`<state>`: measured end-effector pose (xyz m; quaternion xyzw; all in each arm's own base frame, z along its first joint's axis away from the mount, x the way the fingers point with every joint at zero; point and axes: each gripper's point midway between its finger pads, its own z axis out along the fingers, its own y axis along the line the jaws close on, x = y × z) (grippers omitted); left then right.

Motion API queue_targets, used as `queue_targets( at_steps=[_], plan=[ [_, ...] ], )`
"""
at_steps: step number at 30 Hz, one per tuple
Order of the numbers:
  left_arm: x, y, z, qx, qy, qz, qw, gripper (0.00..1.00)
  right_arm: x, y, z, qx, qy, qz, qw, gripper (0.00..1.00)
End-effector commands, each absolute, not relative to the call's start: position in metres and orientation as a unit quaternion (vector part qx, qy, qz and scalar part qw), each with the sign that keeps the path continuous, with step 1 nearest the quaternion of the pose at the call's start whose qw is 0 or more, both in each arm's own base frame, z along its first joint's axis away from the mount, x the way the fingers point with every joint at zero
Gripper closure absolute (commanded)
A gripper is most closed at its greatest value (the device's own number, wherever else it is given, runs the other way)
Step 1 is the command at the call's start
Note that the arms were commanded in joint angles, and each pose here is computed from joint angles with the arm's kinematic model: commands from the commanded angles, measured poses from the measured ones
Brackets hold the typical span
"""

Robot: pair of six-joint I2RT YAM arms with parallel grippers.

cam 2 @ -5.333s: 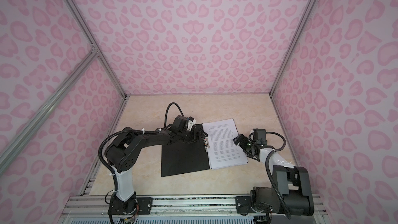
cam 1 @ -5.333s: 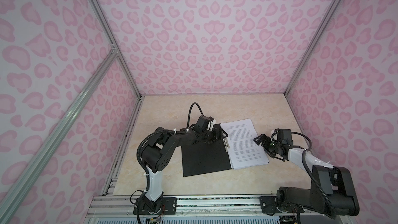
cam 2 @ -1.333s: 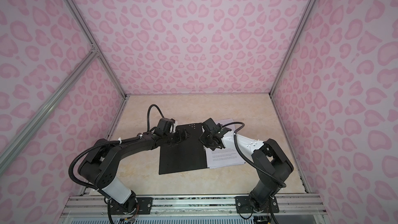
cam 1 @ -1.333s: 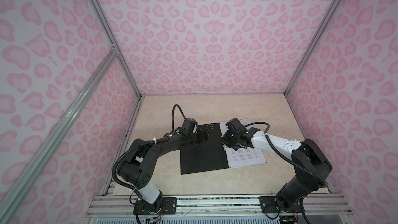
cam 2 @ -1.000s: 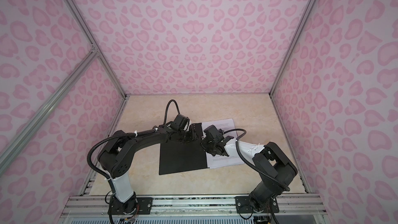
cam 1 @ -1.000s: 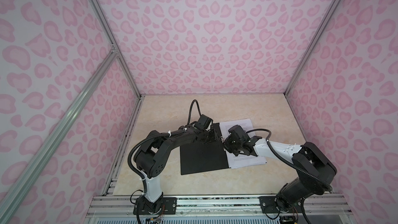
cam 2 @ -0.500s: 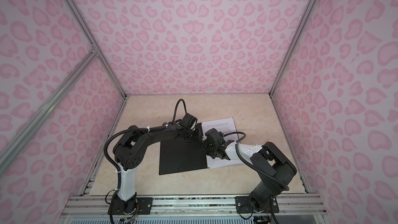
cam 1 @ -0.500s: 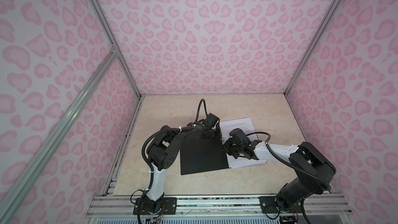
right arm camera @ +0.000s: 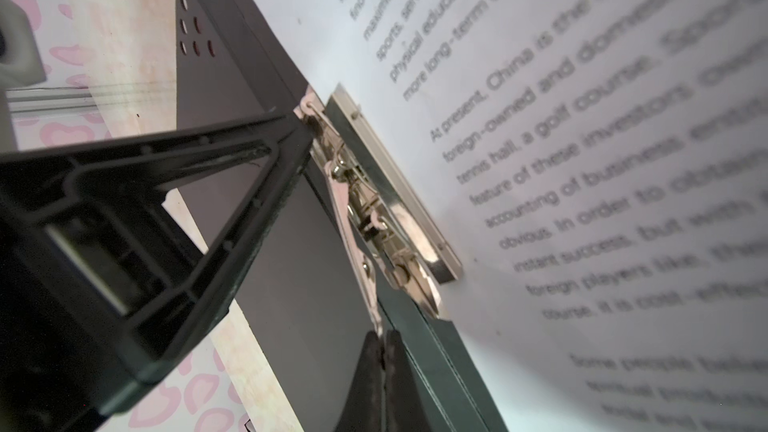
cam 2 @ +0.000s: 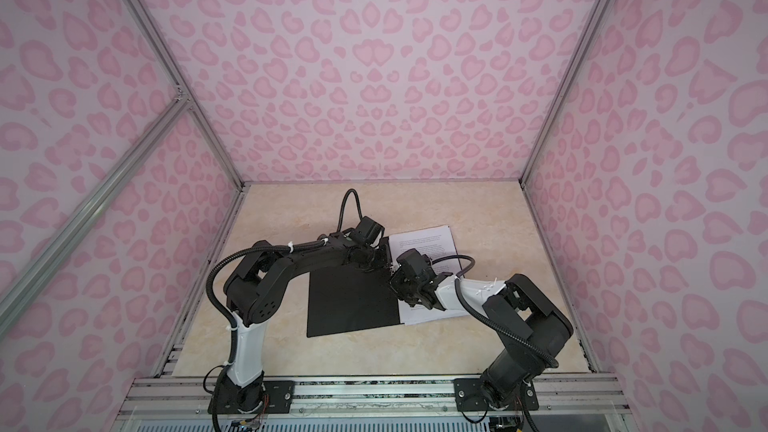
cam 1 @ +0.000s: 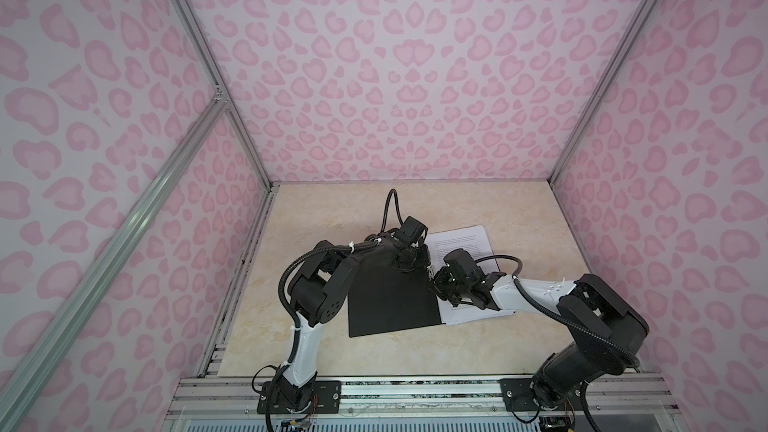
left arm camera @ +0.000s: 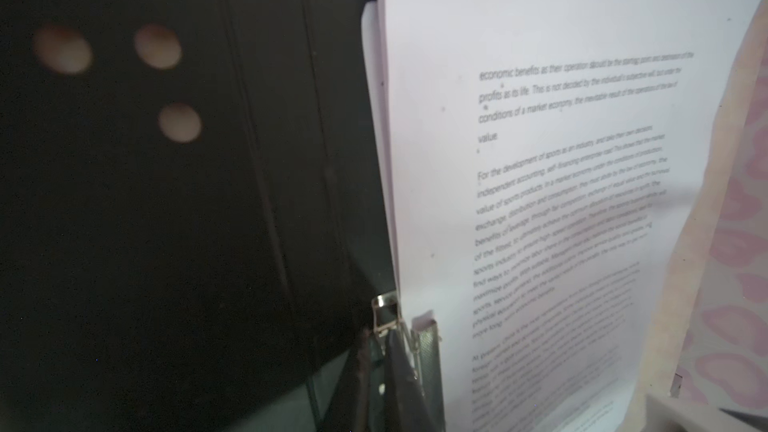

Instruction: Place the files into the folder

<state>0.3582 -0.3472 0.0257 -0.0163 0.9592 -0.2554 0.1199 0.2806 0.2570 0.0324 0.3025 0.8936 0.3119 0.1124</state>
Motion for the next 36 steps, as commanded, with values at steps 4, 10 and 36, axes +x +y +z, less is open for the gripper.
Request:
queue_targets(
  at_steps=[4, 10, 36],
  plan=[
    [0.349, -0.339, 0.013, -0.011, 0.973, -0.203, 0.11, 0.9, 0.256, 0.23, 0.0, 0.32, 0.915, 0.233, 0.076, 1.0],
    [0.348, -0.341, 0.011, -0.002, 0.979, -0.172, 0.11, 0.91, 0.255, 0.226, -0.001, 0.317, 0.917, 0.229, 0.075, 1.0],
    [0.336, -0.307, -0.014, -0.084, 0.987, -0.094, 0.1, 0.96, 0.238, 0.195, -0.055, 0.272, 0.95, 0.15, 0.037, 1.0]
  ],
)
